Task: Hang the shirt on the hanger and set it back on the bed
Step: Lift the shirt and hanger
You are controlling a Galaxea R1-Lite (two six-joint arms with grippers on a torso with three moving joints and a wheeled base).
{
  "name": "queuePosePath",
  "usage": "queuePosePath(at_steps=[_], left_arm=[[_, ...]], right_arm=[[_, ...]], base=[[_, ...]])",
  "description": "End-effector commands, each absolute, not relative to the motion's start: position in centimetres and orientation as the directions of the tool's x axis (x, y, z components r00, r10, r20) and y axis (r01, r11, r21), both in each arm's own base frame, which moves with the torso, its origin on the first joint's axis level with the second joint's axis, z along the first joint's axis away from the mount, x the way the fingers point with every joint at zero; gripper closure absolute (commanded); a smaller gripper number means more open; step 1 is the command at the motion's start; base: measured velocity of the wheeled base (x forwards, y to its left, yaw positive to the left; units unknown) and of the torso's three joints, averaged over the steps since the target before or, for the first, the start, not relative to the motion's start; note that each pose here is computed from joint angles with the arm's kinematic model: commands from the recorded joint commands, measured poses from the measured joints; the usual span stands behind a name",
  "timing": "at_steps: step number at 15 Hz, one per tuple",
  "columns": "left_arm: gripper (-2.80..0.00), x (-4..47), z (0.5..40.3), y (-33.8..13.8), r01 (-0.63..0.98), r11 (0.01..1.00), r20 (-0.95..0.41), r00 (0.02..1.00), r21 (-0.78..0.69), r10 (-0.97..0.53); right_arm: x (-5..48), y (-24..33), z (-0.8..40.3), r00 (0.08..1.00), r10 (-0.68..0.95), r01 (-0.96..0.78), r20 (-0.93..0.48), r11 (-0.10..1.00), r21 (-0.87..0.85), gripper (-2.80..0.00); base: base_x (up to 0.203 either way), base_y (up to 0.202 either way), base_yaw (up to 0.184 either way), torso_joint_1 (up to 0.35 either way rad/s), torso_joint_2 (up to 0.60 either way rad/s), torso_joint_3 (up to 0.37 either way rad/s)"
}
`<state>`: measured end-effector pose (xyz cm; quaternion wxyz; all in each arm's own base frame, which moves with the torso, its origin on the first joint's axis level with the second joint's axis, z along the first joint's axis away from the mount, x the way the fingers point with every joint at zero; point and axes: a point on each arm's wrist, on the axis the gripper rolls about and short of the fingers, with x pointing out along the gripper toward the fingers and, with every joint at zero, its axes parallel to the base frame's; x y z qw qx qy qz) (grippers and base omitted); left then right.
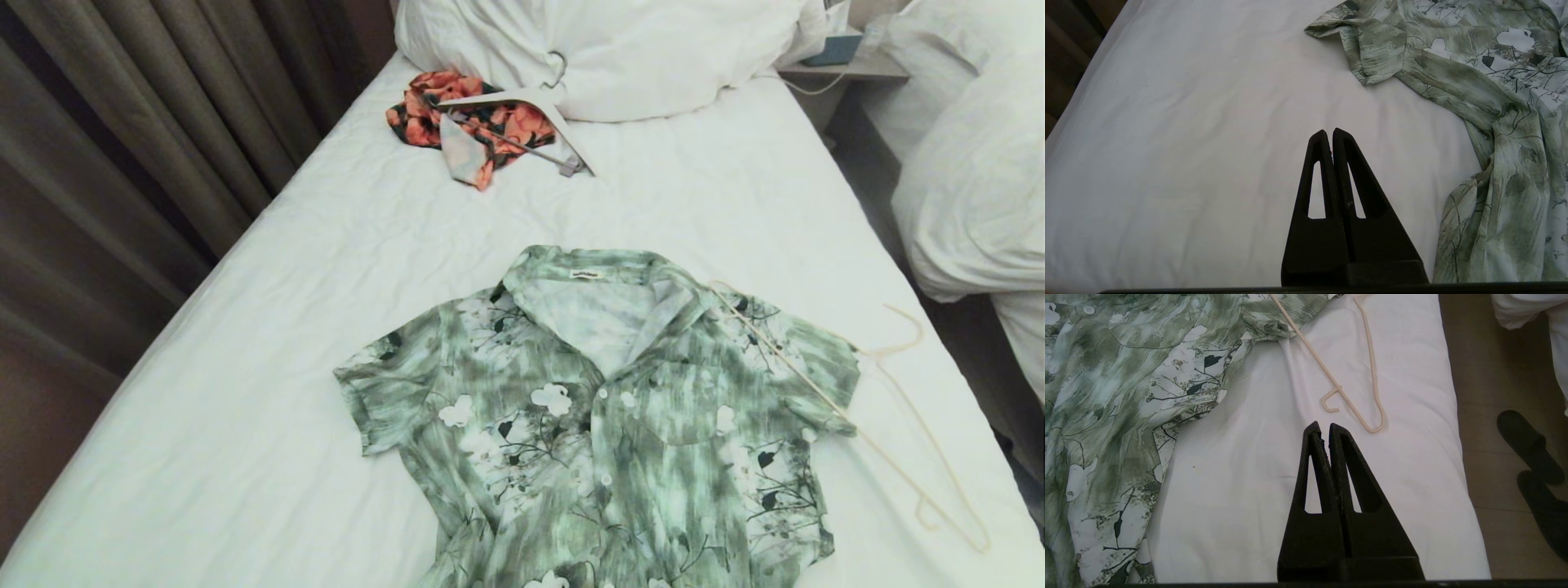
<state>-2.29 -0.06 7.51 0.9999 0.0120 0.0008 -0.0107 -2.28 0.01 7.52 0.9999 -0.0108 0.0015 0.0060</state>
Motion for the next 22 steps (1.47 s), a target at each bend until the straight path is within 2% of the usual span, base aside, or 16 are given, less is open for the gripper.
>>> queuePosePath(at_steps=[1, 6, 8, 11, 13, 17, 22], left_arm=[[0.00, -2.3, 7.5, -0.1, 0.022, 0.999, -0.003, 1.000, 0.024, -0.021], [0.00, -2.3, 7.5, -0.1, 0.022, 0.999, -0.003, 1.000, 0.024, -0.021], [0.00, -2.3, 7.5, -0.1, 0.022, 0.999, -0.005, 1.000, 0.024, -0.021], [0.00, -2.3, 7.5, -0.1, 0.022, 0.999, -0.004, 1.000, 0.024, -0.021], [0.00, -2.3, 7.5, -0.1, 0.022, 0.999, -0.003, 1.000, 0.024, -0.021], [0.00, -2.3, 7.5, -0.1, 0.022, 0.999, -0.003, 1.000, 0.024, -0.021], [0.00, -2.3, 7.5, -0.1, 0.022, 0.999, -0.003, 1.000, 0.024, -0.021]], right_arm=[[-2.3, 0.0, 7.5, 1.000, 0.014, -0.014, -0.003, 1.000, -0.023, 0.00], [-2.3, 0.0, 7.7, 1.000, 0.011, -0.011, 0.004, 1.000, -0.019, 0.00], [-2.8, 0.0, 9.2, 0.999, 0.024, -0.023, 0.034, 1.000, -0.019, 0.00], [-2.1, 0.1, 11.5, 0.996, 0.066, -0.066, -0.064, 0.998, 0.008, 0.00], [-0.6, 0.2, 14.3, 0.988, 0.085, -0.067, -0.131, 0.988, 0.137, 0.00], [5.6, 0.3, 18.4, 0.958, 0.111, 0.016, -0.265, 0.901, 0.434, 0.00], [15.7, -1.8, 17.2, 0.872, 0.031, 0.277, -0.489, 0.792, 0.544, 0.00]], base=[[0.000, 0.000, 0.000, 0.000, 0.00, 0.000], [0.000, 0.000, 0.000, 0.000, 0.00, 0.000], [0.000, 0.000, 0.000, 0.000, 0.00, 0.000], [0.000, 0.000, 0.000, 0.000, 0.00, 0.000], [0.000, 0.000, 0.000, 0.000, 0.00, 0.000], [0.000, 0.000, 0.000, 0.000, 0.00, 0.000], [0.000, 0.000, 0.000, 0.000, 0.00, 0.000]])
